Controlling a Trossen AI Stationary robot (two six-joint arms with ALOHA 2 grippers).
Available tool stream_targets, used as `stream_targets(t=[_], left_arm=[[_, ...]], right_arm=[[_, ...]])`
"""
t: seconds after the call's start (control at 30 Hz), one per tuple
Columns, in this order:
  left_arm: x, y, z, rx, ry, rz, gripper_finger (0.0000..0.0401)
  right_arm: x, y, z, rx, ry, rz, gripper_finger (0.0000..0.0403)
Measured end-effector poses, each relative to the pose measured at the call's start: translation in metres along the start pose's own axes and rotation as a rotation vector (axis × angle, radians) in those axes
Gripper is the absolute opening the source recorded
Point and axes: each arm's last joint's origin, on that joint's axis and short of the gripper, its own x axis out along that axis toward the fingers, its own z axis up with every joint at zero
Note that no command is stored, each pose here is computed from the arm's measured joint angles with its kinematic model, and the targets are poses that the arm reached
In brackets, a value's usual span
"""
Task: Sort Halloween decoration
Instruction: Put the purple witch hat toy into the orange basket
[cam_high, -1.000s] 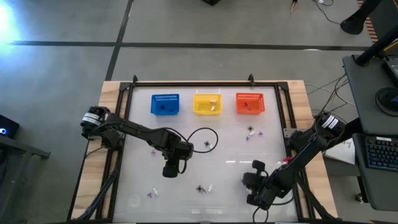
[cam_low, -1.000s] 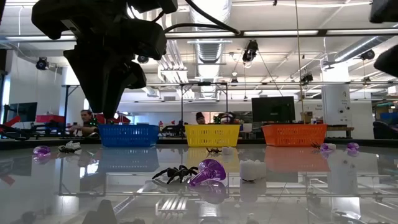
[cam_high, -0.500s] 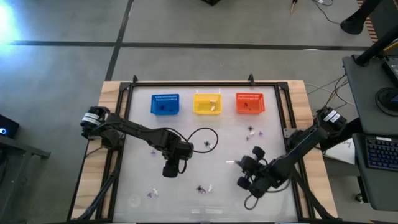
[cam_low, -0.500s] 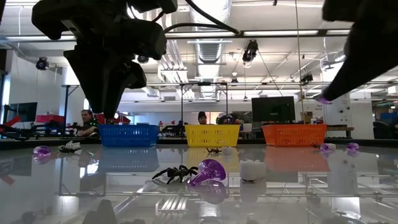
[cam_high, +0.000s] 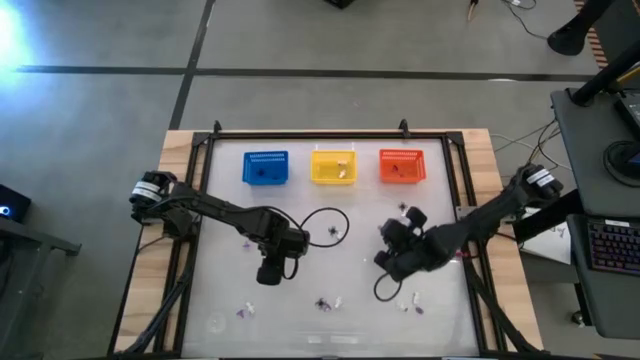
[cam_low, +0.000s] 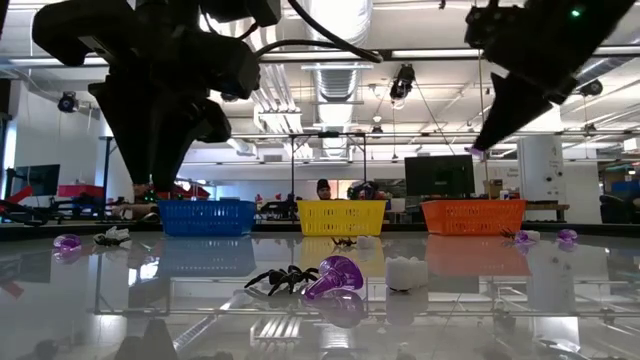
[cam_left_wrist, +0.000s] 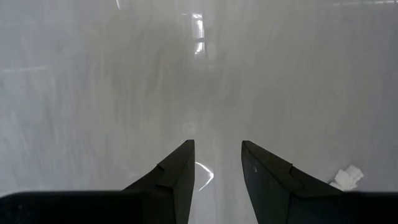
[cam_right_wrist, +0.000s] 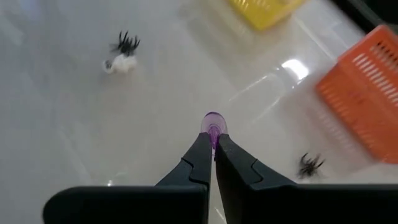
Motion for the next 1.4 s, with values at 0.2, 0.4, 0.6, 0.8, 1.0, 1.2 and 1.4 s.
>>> stream_targets(t=[0.2,0.4,0.6,0.8,1.0,1.2,1.4], left_arm=[[0.000,0.000,-0.002,0.009,0.017,0.003,0.0114],[0.000,0.000,-0.002,0.025,0.017,0.004,0.0114],[0.000,0.003,-0.003,0.052,0.020,0.102,0.0114],[0.000,0.004,-0.003,0.073,0.021,0.109,0.0114],[0.000,0.004,-0.003,0.066,0.021,0.108,0.0114],[0.000,0.004,-0.003,0.065,0.028,0.109,0.0114],[0.000,0.004,-0.004,0.065,0.036,0.110,0.0114]], right_arm=[[-0.008,-0.033,0.026,0.018,-0.041,0.001,0.0008],[-0.009,-0.070,0.045,0.043,-0.069,-0.044,0.0008],[-0.006,-0.100,0.059,0.068,-0.077,-0.102,0.0008],[0.005,-0.128,0.069,0.049,-0.021,-0.145,0.0008],[0.025,-0.158,0.071,0.079,0.059,-0.167,0.0008],[0.049,-0.183,0.069,0.146,0.071,-0.093,0.0008],[0.065,-0.202,0.062,0.206,0.113,-0.063,0.0008]])
